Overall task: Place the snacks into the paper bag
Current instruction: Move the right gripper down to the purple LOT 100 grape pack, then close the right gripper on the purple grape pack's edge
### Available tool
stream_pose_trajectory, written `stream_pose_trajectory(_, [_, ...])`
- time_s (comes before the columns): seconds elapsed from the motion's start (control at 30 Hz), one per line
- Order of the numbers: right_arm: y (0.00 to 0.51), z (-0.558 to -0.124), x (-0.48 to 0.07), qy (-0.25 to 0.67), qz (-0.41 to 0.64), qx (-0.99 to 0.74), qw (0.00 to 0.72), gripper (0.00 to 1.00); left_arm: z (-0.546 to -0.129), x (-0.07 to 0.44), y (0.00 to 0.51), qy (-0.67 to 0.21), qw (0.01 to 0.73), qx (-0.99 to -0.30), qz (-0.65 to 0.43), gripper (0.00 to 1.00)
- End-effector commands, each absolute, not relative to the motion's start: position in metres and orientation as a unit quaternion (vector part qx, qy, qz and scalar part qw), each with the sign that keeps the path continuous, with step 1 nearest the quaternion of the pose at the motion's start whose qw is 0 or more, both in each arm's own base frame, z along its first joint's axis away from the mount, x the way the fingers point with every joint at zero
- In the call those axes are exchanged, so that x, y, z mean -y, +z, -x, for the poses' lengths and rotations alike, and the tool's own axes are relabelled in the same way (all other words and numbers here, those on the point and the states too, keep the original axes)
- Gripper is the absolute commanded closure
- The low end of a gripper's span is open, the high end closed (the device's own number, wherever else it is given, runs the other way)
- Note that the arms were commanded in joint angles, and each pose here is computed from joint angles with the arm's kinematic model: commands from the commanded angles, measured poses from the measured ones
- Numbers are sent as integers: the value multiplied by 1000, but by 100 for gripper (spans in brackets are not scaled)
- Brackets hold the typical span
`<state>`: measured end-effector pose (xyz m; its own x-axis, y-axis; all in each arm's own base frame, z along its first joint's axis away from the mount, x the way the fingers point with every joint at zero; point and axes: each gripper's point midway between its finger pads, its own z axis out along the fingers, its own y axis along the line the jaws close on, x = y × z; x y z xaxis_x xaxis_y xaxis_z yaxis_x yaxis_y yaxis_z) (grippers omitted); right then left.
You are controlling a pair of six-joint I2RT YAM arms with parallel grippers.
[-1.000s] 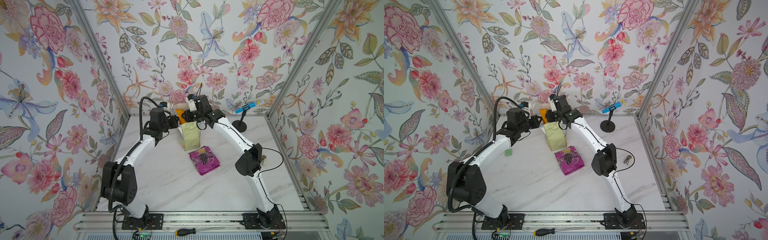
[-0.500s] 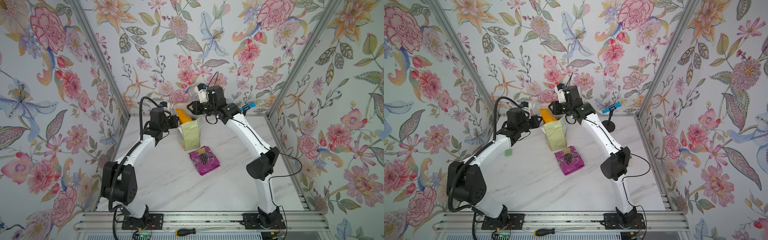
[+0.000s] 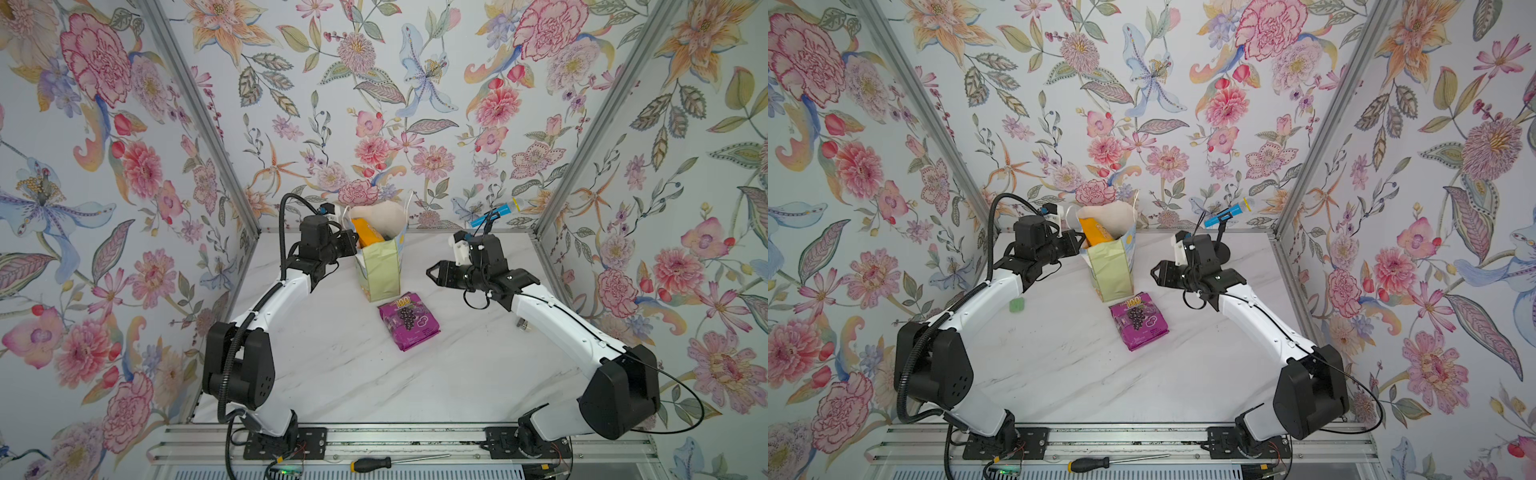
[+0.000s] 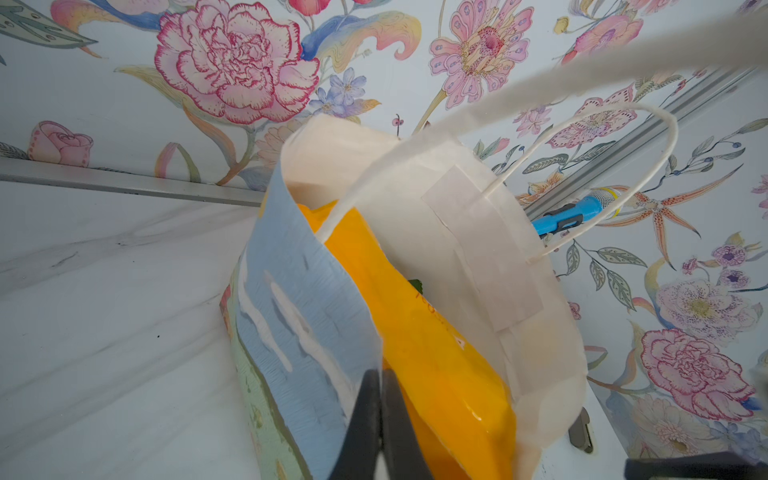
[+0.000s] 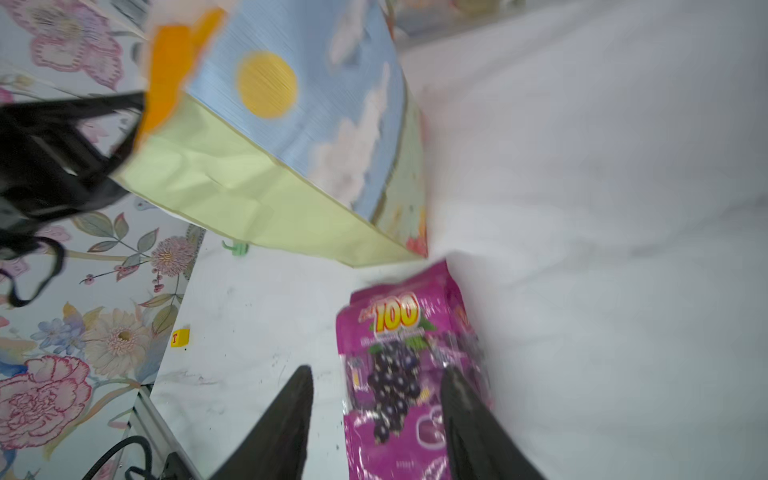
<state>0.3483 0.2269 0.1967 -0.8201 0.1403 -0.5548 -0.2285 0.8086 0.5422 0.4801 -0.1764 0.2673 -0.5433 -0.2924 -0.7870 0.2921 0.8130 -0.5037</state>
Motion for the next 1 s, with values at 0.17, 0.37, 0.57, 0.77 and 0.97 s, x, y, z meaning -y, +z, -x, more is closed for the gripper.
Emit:
stream_pose_trajectory(0.17, [132,-279,-200,326,-124,-904,247,48,-484,185,298,-326,506,-798,-23,100])
stream_pose_trajectory(0.37, [95,-251,-194,344,-177,-897,216,48,-482,184,294,-325,502,-801,-23,100])
stream_pose_trajectory(0.57, [82,-247,-194,355,-191,-890,211,48,-480,183,293,-324,502,-801,-21,100])
stream_pose_trajectory(0.77, [77,-249,-196,360,-194,-887,213,49,-479,181,291,-322,502,-803,-20,100])
stream_pose_trajectory(0.97, [73,-254,-198,363,-199,-885,215,53,-479,182,291,-323,501,-803,-21,100])
